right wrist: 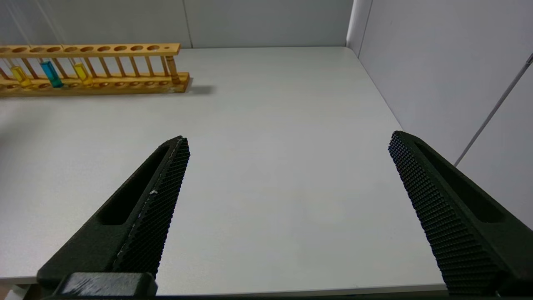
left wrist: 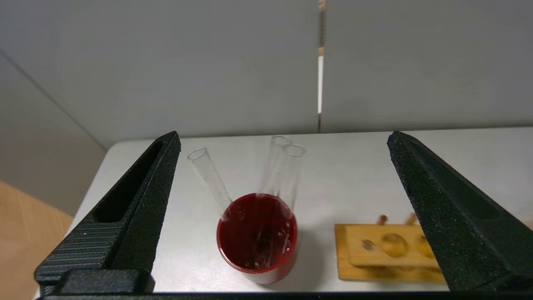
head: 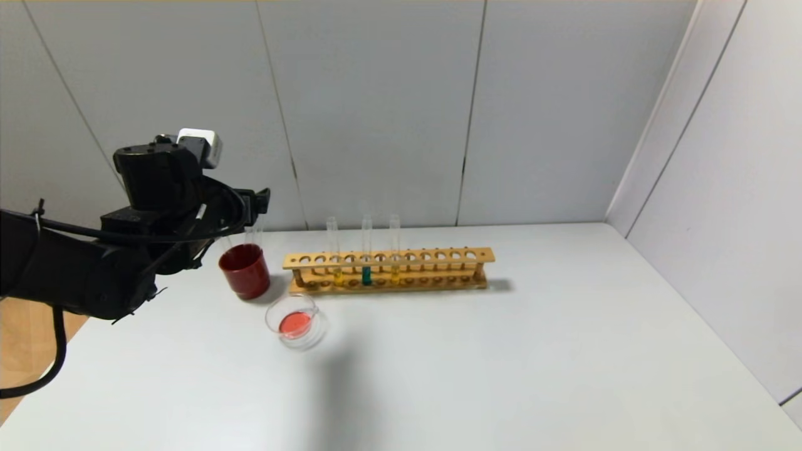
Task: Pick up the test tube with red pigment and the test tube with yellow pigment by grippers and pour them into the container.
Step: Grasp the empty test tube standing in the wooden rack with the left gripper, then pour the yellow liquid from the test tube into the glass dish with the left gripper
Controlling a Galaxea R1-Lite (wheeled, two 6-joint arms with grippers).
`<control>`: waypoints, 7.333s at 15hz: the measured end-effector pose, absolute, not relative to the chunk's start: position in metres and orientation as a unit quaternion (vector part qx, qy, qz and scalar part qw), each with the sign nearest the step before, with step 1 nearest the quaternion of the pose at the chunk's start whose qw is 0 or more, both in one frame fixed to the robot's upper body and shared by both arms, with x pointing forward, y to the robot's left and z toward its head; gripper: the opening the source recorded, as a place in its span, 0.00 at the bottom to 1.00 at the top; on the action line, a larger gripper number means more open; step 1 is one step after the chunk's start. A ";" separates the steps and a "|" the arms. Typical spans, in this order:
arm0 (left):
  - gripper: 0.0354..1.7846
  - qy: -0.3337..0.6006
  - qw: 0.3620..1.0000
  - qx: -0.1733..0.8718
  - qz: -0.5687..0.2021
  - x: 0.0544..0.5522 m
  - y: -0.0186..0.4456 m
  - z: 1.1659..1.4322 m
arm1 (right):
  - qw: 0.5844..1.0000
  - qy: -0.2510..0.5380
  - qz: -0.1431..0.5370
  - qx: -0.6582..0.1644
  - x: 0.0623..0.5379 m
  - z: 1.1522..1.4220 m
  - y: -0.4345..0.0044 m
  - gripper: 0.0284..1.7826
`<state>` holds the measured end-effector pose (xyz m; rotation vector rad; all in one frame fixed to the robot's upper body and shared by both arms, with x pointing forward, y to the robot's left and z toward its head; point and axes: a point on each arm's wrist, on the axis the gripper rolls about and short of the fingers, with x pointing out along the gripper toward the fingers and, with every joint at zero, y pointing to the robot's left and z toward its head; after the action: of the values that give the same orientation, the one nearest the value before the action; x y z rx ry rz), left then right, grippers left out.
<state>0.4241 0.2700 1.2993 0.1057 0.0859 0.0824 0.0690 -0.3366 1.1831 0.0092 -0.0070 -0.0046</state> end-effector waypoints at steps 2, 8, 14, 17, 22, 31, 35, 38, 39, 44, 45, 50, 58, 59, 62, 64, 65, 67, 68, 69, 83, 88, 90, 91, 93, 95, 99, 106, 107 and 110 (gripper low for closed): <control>0.98 0.038 0.996 0.077 0.017 0.405 0.262 1.305 | 1.000 -0.004 -0.002 0.005 0.069 1.183 -0.337 0.98; 0.98 0.073 0.984 0.074 -0.147 0.363 0.262 1.286 | 1.000 -0.003 -0.002 0.005 0.069 1.183 -0.337 0.98; 0.98 0.138 0.965 0.021 -0.223 0.356 0.261 1.251 | 1.000 -0.003 -0.002 0.005 0.069 1.183 -0.337 0.98; 0.98 0.134 0.963 0.020 -0.233 0.367 0.258 1.239 | 1.000 -0.003 -0.002 0.004 0.069 1.183 -0.337 0.98; 0.98 0.109 0.964 0.023 -0.241 0.397 0.247 1.228 | 1.000 -0.004 -0.002 0.004 0.069 1.183 -0.337 0.98; 0.98 0.122 0.961 0.024 -0.246 0.445 0.230 1.217 | 1.000 -0.003 -0.002 0.005 0.069 1.183 -0.337 0.98; 0.98 0.133 0.959 0.025 -0.250 0.461 0.221 1.212 | 1.000 -0.003 -0.002 0.005 0.069 1.183 -0.337 0.98; 0.98 0.136 0.958 0.026 -0.250 0.470 0.218 1.208 | 1.000 -0.003 -0.002 0.005 0.069 1.183 -0.337 0.98; 0.98 0.138 0.958 0.026 -0.249 0.473 0.217 1.206 | 1.000 -0.003 -0.002 0.005 0.069 1.183 -0.337 0.98; 0.92 0.139 0.959 0.027 -0.247 0.483 0.214 1.200 | 1.000 -0.003 -0.002 0.005 0.069 1.183 -0.337 0.98; 0.87 0.140 0.958 0.027 -0.247 0.484 0.214 1.199 | 1.000 -0.003 -0.002 0.005 0.069 1.183 -0.337 0.98; 0.42 0.139 0.957 0.028 -0.252 0.488 0.207 1.199 | 1.000 -0.004 -0.002 0.005 0.069 1.183 -0.337 0.98; 0.16 0.130 0.960 0.030 -0.247 0.487 0.204 1.207 | 1.000 -0.004 -0.002 0.005 0.069 1.183 -0.337 0.98; 0.16 0.129 0.960 0.030 -0.247 0.487 0.204 1.212 | 1.000 -0.004 -0.002 0.005 0.069 1.183 -0.337 0.98; 0.16 0.113 0.962 0.030 -0.247 0.486 0.204 1.242 | 1.000 -0.003 -0.002 0.005 0.069 1.183 -0.337 0.98; 0.16 0.095 0.964 0.030 -0.248 0.484 0.204 1.273 | 1.000 -0.003 -0.002 0.005 0.069 1.183 -0.337 0.98; 0.16 0.085 0.965 0.030 -0.247 0.482 0.205 1.291 | 1.000 -0.003 -0.002 0.005 0.069 1.183 -0.337 0.98; 0.16 0.068 0.967 0.033 -0.242 0.473 0.210 1.322 | 1.000 -0.004 -0.002 0.005 0.069 1.183 -0.337 0.98; 0.16 0.052 0.969 0.043 -0.237 0.467 0.214 1.337 | 1.000 -0.004 -0.002 0.005 0.069 1.183 -0.337 0.98; 0.16 0.035 0.971 0.055 -0.232 0.461 0.218 1.349 | 1.000 -0.003 -0.002 0.005 0.069 1.183 -0.337 0.98; 0.16 0.105 0.937 0.283 -0.179 0.365 0.299 1.301 | 1.000 -0.004 -0.002 0.005 0.069 1.183 -0.337 0.98; 0.16 0.157 0.892 0.368 -0.210 0.371 0.302 1.259 | 1.000 -0.004 -0.002 0.005 0.069 1.183 -0.337 0.98; 0.16 0.169 0.873 0.400 -0.220 0.375 0.303 1.248 | 1.000 -0.004 -0.002 0.005 0.069 1.183 -0.337 0.98; 0.16 0.174 0.868 0.408 -0.224 0.376 0.303 1.243 | 1.000 -0.003 -0.002 0.005 0.069 1.183 -0.337 0.98; 0.16 0.181 0.861 0.416 -0.228 0.379 0.304 1.238 | 1.000 -0.004 -0.002 0.005 0.069 1.183 -0.337 0.98; 0.16 0.180 0.846 0.444 -0.235 0.381 0.305 1.234 | 1.000 -0.003 -0.002 0.004 0.069 1.183 -0.337 0.98; 0.16 0.168 0.802 0.522 -0.237 0.390 0.309 1.232 | 1.000 -0.003 -0.002 0.005 0.069 1.183 -0.337 0.98; 0.16 0.175 0.734 0.618 -0.221 0.402 0.312 1.227 | 1.000 -0.003 -0.002 0.005 0.069 1.183 -0.337 0.98; 0.16 0.175 0.729 0.624 -0.220 0.404 0.312 1.226 | 1.000 -0.004 -0.002 0.004 0.069 1.183 -0.337 0.98; 0.16 0.178 0.714 0.641 -0.218 0.409 0.308 1.224 | 1.000 -0.004 -0.002 0.005 0.069 1.183 -0.337 0.98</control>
<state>0.4086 0.3083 1.2235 1.4198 0.3947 -0.4835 0.0690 -0.3366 1.1831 0.0092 -0.0070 -0.0042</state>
